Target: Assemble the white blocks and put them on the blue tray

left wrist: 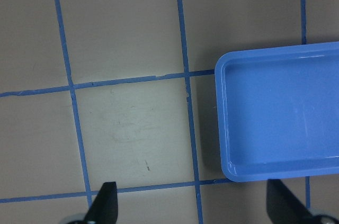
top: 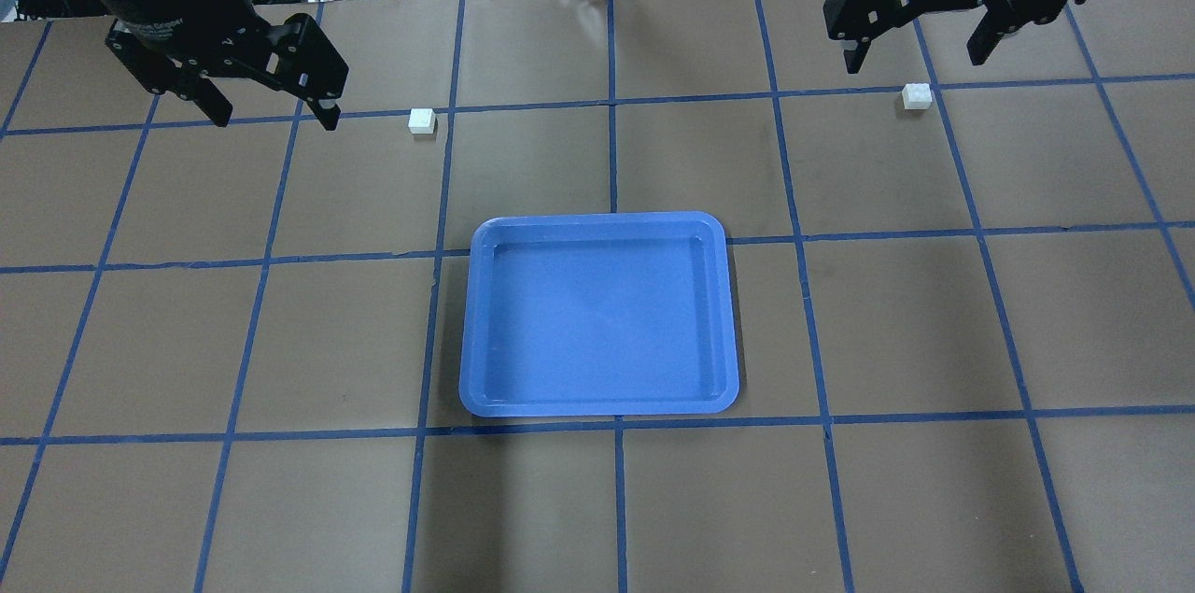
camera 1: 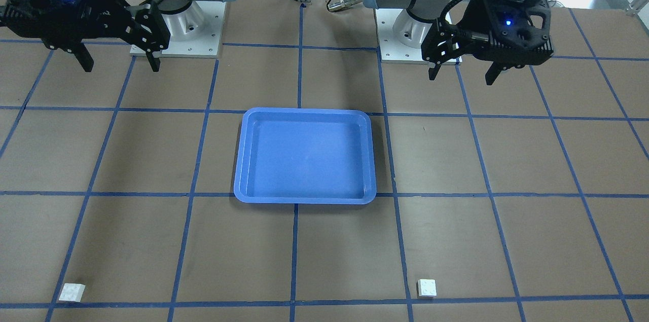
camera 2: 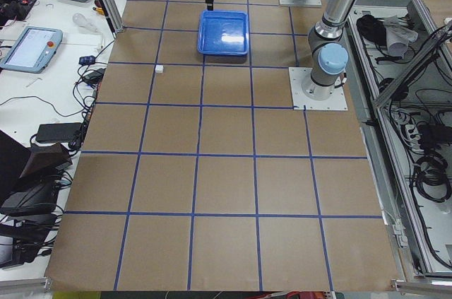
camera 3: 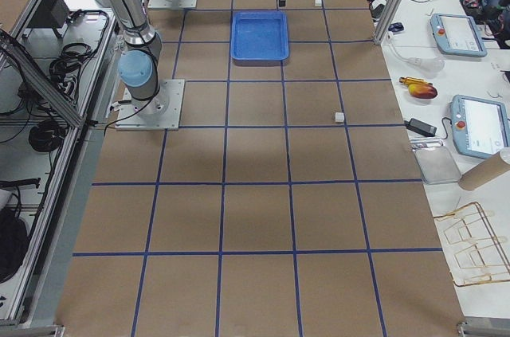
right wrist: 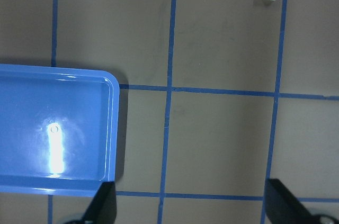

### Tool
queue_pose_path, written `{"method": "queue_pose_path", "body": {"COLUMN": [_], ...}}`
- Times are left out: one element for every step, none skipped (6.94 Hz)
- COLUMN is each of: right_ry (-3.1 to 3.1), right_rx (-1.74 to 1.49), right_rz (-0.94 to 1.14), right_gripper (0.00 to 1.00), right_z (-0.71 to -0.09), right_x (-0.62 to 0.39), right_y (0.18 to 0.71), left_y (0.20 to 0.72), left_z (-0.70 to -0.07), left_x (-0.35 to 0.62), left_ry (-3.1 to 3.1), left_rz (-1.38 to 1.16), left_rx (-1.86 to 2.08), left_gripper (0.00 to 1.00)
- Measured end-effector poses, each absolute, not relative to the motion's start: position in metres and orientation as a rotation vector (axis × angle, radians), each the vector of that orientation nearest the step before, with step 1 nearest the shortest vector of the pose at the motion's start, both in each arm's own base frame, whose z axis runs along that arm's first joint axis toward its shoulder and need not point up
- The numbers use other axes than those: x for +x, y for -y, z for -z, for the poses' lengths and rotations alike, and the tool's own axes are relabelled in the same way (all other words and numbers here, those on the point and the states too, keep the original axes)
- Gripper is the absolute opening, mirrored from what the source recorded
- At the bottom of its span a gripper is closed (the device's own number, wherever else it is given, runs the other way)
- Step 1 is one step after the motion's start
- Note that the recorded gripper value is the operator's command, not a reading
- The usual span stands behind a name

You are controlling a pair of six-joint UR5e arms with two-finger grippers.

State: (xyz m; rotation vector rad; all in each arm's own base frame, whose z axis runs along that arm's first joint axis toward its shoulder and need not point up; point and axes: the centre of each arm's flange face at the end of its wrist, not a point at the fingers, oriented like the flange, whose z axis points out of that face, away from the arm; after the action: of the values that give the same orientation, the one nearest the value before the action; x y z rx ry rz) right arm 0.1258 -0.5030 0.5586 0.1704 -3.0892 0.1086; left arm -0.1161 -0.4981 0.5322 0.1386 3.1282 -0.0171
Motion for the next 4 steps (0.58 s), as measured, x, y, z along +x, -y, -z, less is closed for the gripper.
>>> {"method": "queue_pose_path", "body": {"right_ry": [3.096, 3.114, 3.099, 3.061], "right_rx": [0.261, 0.370, 0.576, 0.776], "right_rz": [-0.115, -0.144, -0.170, -0.165], "right_gripper": [1.00, 1.00, 1.00, 1.00], "right_z": [-0.555, -0.551, -0.546, -0.531], "right_x": [0.104, 0.075, 0.046, 0.016], "right_y": [0.514, 0.527, 0.538, 0.554], "left_y": [0.498, 0.498, 0.499, 0.505], "left_z": [-0.532, -0.531, -0.530, -0.527], "left_x": [-0.116, -0.117, -0.116, -0.113], "left_ry": [-3.130, -3.131, -3.128, -3.130], "left_rz": [0.017, 0.015, 0.011, 0.003], "left_rx": [0.138, 0.139, 0.141, 0.136], "left_gripper": [1.00, 1.00, 1.00, 1.00]}}
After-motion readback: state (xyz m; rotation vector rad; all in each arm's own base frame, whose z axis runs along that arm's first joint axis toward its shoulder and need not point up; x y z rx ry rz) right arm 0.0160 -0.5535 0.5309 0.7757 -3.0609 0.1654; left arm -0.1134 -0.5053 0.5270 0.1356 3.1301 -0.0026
